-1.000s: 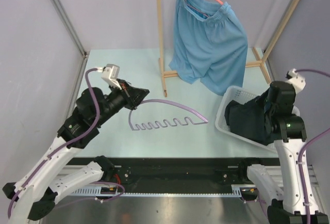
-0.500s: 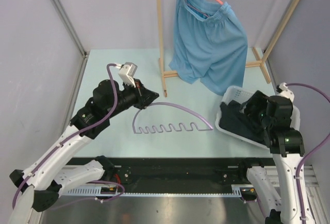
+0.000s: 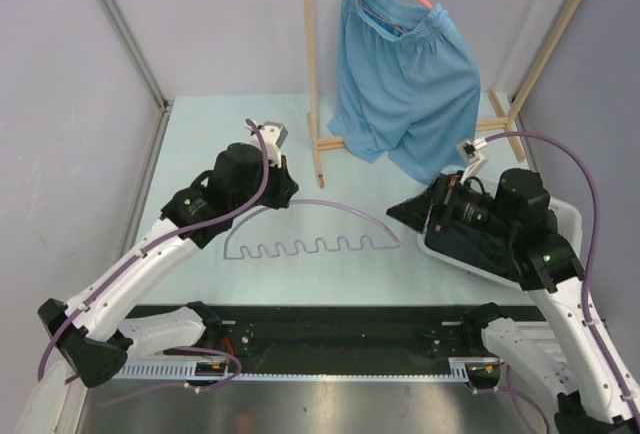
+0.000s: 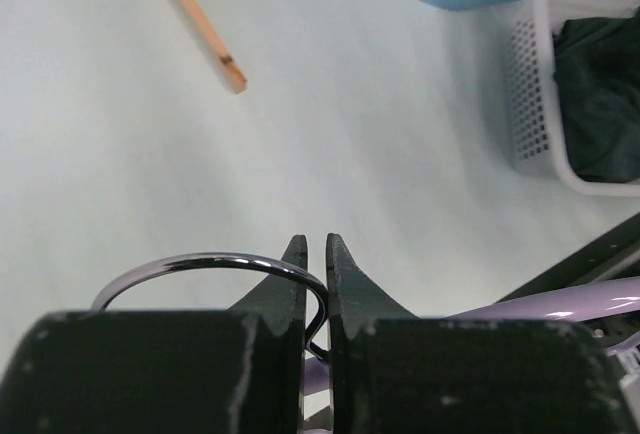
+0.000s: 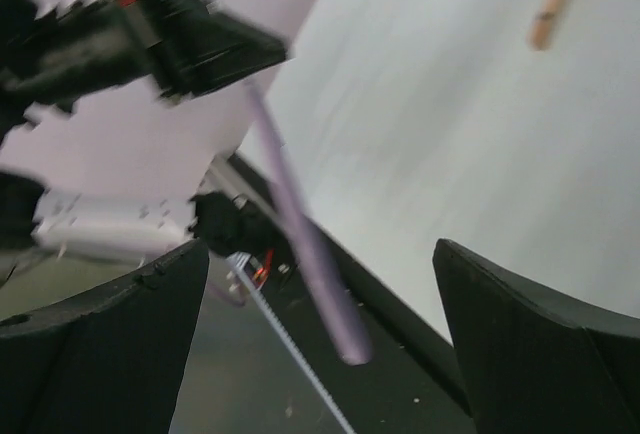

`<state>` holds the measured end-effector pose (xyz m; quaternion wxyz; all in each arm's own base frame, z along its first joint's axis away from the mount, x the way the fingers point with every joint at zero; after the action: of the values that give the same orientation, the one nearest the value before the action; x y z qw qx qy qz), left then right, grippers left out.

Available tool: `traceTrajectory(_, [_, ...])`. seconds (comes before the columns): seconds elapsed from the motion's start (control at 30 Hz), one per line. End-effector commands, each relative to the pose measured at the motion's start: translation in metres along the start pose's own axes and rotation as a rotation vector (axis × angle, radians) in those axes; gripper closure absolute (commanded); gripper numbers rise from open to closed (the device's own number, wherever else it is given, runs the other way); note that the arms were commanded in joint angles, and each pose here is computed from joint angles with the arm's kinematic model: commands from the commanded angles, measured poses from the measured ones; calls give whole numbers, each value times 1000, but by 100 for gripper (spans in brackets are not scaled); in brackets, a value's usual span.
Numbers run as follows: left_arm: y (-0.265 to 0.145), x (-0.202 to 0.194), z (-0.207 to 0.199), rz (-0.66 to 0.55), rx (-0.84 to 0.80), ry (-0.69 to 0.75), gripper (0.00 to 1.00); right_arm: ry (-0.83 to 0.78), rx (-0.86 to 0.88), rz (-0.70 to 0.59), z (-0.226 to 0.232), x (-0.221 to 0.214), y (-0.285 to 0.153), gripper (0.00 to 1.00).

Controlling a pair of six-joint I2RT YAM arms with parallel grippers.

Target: Remove the shorts from the hanger

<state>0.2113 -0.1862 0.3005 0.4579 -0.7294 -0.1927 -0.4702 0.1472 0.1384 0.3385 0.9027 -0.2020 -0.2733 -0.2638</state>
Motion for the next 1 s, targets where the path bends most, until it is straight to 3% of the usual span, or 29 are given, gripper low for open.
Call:
traceTrajectory(0.0, [-7, 11, 12, -35, 88, 41, 100, -78, 198, 82, 44, -10, 9, 1])
traceTrajectory(0.13, [-13, 12, 11, -60, 74, 35, 100, -114, 194, 206, 48, -37, 31, 8])
traceTrajectory(0.2, [-16, 13, 11, -70, 74, 33, 100, -133, 182, 227, 49, -45, 37, 15])
traceTrajectory(0.37, [-24, 17, 7, -101, 41, 31, 99, -180, 162, 268, 52, -63, 42, 20])
traceTrajectory(0.57, [-26, 16, 9, -98, 49, 38, 100, -208, 159, 136, 58, -46, 17, 16])
traceTrajectory(0.7, [-27, 15, 8, -93, 44, 43, 100, -208, 85, -30, 54, -27, -5, 12])
traceTrajectory(0.97, [-37, 23, -13, -130, -142, 57, 100, -207, 63, 60, 49, -36, 7, 15])
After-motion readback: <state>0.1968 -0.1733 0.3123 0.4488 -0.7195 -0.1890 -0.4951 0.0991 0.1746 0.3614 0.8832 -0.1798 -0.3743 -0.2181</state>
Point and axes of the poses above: each gripper's point midway between its finger pads, its own y axis out along the fingers, its own z axis along the line the jaws close on, x = y × z, the point moved 6 cm from there along -y, back along the fingers, and after that the axes turned 9 degrees about y, right-handed, at the moved point
